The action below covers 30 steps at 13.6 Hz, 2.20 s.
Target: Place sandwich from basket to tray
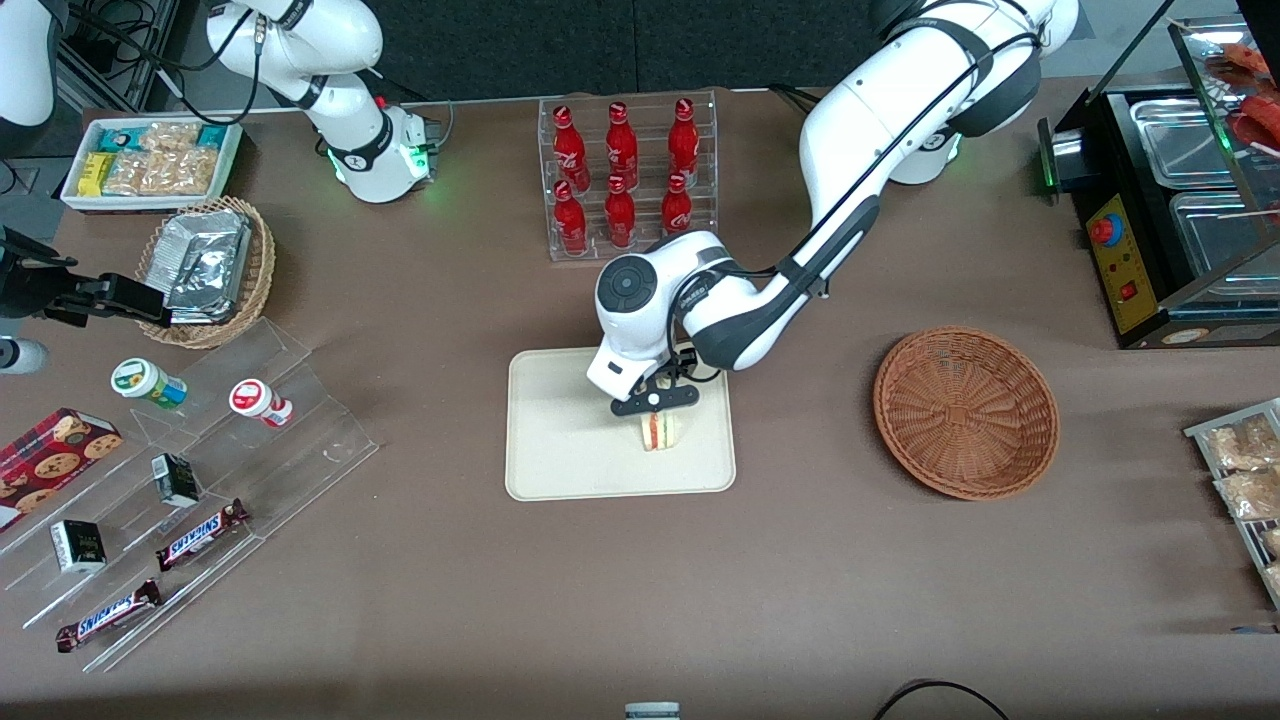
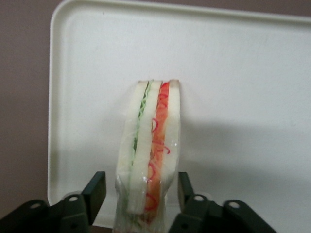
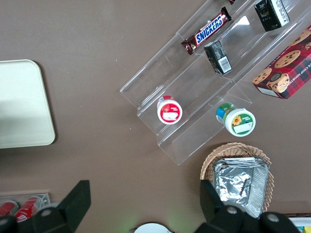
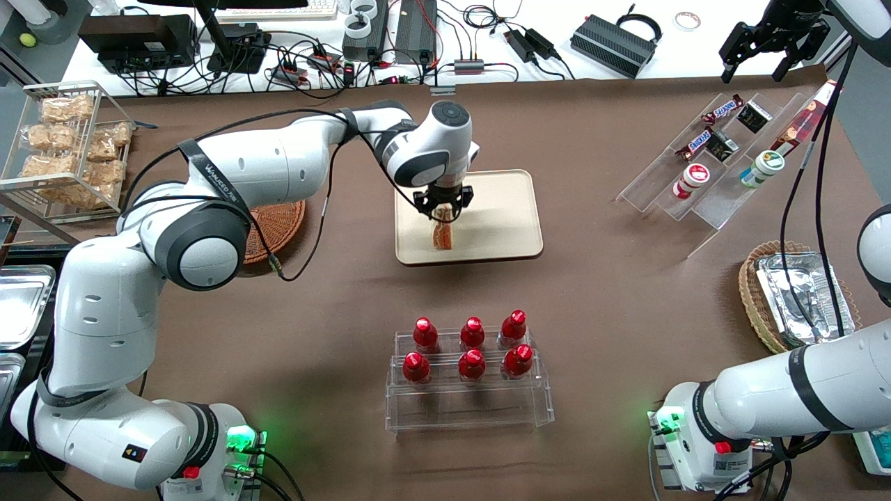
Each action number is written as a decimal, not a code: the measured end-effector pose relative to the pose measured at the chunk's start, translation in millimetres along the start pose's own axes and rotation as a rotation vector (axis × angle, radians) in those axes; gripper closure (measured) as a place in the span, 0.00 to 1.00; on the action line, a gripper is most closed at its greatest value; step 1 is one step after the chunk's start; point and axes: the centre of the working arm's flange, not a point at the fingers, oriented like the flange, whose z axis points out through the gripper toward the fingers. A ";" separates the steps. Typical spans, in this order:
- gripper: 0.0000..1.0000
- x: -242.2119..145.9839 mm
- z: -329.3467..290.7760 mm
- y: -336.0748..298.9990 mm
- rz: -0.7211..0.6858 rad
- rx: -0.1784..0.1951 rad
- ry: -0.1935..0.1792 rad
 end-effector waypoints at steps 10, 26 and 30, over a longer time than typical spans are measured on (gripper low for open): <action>0.00 58.8 -266.5 -140.9 -0.286 0.054 0.006; 0.00 100.0 -370.9 -538.7 0.007 -0.017 -0.131; 0.00 77.5 -373.1 -555.8 0.045 -0.033 -0.092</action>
